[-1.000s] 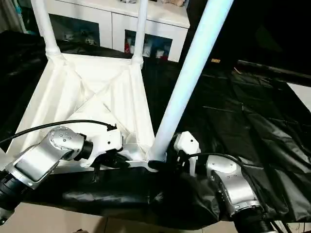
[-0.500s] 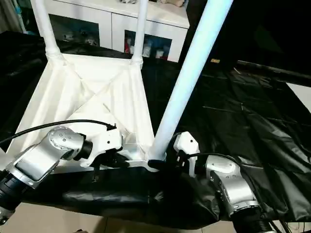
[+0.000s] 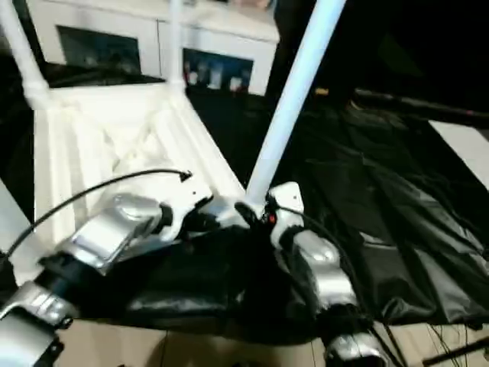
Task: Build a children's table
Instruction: Rotate leg to tighten
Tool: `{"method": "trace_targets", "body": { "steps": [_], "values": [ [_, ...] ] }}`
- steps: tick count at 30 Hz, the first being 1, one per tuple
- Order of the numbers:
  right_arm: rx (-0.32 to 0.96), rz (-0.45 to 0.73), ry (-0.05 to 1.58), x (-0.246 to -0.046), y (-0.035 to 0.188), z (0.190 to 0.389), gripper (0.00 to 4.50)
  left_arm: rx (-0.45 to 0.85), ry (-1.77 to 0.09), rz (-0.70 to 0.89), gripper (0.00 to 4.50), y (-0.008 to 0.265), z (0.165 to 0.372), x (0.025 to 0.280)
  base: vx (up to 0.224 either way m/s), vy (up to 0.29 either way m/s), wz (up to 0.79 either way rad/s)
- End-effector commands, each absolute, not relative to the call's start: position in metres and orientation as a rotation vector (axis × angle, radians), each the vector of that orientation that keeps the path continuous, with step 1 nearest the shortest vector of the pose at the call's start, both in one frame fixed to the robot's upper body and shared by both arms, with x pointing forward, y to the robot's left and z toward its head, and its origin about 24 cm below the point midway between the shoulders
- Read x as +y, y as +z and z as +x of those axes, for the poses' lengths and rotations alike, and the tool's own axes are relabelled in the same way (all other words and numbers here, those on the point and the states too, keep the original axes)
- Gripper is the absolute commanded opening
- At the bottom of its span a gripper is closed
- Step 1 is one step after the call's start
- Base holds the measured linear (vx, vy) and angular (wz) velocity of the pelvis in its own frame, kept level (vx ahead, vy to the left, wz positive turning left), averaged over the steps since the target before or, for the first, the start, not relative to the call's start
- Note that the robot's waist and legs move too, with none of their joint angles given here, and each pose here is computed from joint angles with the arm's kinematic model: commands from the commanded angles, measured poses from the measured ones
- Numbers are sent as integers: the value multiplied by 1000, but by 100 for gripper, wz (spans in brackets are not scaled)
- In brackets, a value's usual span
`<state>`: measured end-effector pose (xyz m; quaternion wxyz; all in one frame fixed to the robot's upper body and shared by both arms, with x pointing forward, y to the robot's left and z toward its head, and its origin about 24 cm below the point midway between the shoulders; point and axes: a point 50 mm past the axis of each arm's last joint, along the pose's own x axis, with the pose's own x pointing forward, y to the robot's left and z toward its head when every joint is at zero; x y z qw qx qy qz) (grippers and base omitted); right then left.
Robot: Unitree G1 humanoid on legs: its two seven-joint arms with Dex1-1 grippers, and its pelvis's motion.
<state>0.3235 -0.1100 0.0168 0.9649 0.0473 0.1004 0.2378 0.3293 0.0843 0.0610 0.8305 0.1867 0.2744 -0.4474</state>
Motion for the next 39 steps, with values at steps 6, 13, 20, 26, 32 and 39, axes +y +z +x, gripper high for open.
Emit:
{"method": "trace_targets", "body": {
  "steps": [6, 13, 20, 26, 32, 39],
  "values": [
    [255, 112, 543, -87, 9, 323, 270, 620, -935, 482, 0, 47, 329, 77, 0, 0, 0],
    [197, 154, 685, -95, 22, 319, 360, 625, -972, 519, 0, 46, 328, 85, 0, 0, 0],
    [182, 23, 994, -130, 38, 295, 385, 569, -1186, 541, 0, 54, 314, 93, 0, 0, 0],
    [216, -7, 1153, -146, 48, 282, 385, 532, -1464, 541, 0, 63, 288, 102, 0, 0, 0],
    [240, -56, 1177, -148, 49, 281, 385, 535, -1497, 555, 0, 67, 283, 110, 17, 7, 2],
    [266, -131, 1195, -144, 42, 280, 385, 533, -1489, 567, 0, 66, 282, 115, 0, 0, 0]
  ]
}}
